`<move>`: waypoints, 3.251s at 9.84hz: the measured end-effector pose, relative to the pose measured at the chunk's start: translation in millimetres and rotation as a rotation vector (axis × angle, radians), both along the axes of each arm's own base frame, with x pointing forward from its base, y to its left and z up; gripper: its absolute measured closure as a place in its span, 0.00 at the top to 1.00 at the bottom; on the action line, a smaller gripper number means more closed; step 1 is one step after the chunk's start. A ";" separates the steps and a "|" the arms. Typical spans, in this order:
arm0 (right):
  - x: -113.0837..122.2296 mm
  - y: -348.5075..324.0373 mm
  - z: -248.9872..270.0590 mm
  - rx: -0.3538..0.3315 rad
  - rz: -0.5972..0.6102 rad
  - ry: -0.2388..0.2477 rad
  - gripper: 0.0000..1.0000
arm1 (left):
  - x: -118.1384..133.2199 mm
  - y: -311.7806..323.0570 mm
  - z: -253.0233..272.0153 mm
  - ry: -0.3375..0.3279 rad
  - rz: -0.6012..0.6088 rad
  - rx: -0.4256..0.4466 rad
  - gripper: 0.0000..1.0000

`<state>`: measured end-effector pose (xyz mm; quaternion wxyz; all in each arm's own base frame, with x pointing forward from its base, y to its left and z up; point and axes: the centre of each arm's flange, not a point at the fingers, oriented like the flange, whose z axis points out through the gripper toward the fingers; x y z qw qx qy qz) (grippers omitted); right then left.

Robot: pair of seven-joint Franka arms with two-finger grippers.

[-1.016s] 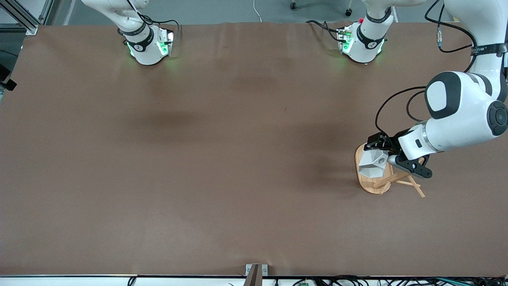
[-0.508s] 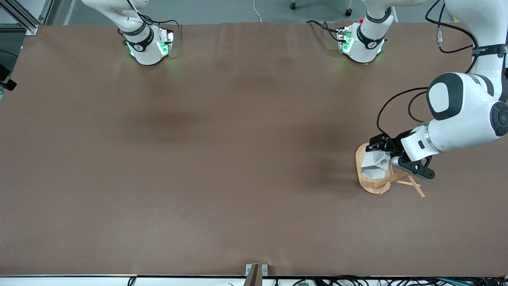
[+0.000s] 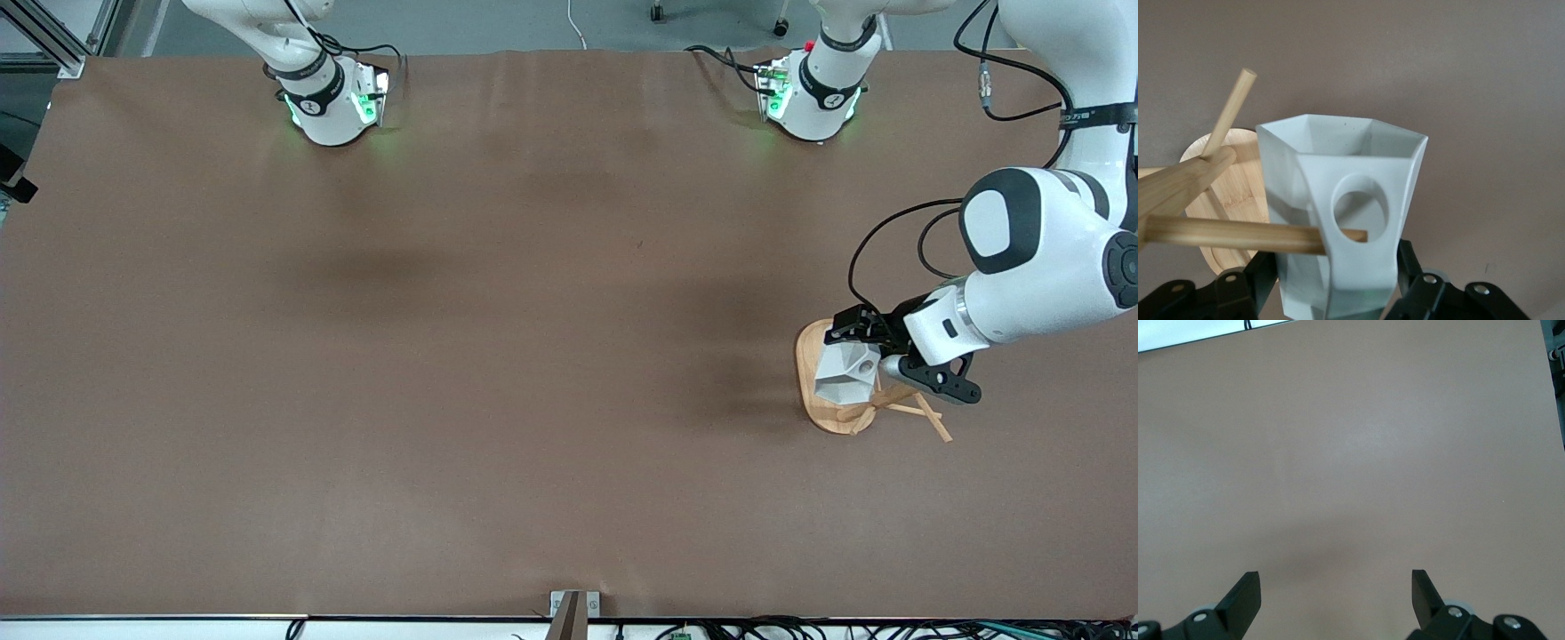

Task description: Hang cup on rack

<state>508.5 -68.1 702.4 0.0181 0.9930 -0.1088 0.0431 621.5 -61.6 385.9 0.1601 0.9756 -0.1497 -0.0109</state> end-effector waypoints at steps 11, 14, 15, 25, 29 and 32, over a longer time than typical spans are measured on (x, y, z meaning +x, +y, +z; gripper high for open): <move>0.1 0.0 -0.2 0.000 0.000 0.000 1.00 | 5.3 4.1 1.6 -0.019 0.003 0.002 0.99; 0.1 0.0 -0.2 0.000 0.000 0.001 1.00 | 12.8 2.7 30.2 -0.042 0.026 -0.003 1.00; 0.1 -0.1 -0.2 0.000 -0.001 0.001 1.00 | 11.1 1.1 43.4 -0.031 0.054 -0.006 1.00; -3.1 -9.7 -6.2 0.014 -0.074 0.038 1.00 | -49.8 41.7 235.3 -0.125 0.102 0.247 1.00; -2.1 -14.2 -7.9 0.013 -0.082 0.039 1.00 | -80.5 41.4 262.4 -0.068 0.183 0.250 1.00; -2.4 -17.2 -8.0 0.013 -0.087 0.039 1.00 | -98.1 22.8 274.3 -0.075 0.198 0.295 1.00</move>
